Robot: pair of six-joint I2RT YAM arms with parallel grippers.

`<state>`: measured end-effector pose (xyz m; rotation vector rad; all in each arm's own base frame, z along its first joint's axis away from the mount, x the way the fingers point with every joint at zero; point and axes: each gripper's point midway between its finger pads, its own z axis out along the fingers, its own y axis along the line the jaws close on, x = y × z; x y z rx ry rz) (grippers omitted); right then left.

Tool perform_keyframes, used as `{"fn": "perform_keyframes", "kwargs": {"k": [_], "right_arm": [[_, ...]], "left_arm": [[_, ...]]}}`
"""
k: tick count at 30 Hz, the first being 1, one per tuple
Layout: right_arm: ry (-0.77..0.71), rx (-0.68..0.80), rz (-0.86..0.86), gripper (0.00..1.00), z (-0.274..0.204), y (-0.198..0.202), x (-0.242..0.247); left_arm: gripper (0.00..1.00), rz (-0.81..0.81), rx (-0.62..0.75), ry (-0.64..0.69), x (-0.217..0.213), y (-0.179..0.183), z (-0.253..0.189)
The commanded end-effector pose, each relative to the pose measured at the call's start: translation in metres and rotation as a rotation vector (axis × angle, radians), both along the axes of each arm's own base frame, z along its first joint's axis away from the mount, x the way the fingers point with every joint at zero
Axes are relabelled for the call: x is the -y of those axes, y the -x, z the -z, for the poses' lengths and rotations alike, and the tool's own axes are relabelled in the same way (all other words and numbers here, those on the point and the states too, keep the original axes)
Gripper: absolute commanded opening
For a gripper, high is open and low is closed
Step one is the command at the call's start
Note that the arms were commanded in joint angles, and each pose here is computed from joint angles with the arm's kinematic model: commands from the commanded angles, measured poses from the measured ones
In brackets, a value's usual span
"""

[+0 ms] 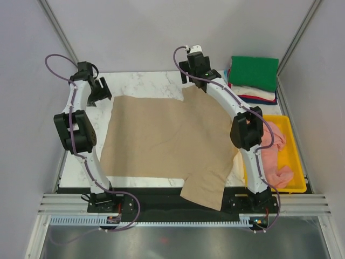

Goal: Fold and stack the t-shirts
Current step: Flatten the tshirt out

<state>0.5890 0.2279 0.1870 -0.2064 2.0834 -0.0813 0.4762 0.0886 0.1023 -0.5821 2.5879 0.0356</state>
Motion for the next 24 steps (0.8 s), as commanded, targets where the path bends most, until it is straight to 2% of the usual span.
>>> {"fn": "perform_keyframes", "kwargs": {"k": [1,3,5,6,9,16,24], "right_arm": [[-0.143,0.138,0.049,0.98,-0.071,0.017,0.018],[-0.210,0.055,0.047,0.98,-0.038,0.029,0.021],[-0.269,0.007,0.057,0.98,-0.026,0.040,0.028],[-0.313,-0.076,0.040,0.98,0.002,0.054,0.023],[-0.370,-0.190,0.007,0.98,0.039,0.076,0.016],[-0.359,-0.354,0.052,0.98,0.109,0.098,0.024],[-0.354,-0.460,0.091,0.98,0.160,0.087,0.032]], "left_arm": [[0.84,0.023,0.242,0.035,0.021,-0.011,-0.094],[0.84,0.058,0.265,0.041,0.036,0.000,-0.098],[0.84,0.065,0.266,0.041,0.045,0.015,-0.096],[0.84,0.082,0.282,0.047,0.054,0.017,-0.097],[0.83,0.095,0.268,0.055,0.067,0.026,-0.080],[0.81,0.140,0.105,0.160,0.095,0.031,-0.001],[0.77,0.125,-0.025,0.248,0.108,0.021,0.060]]}}
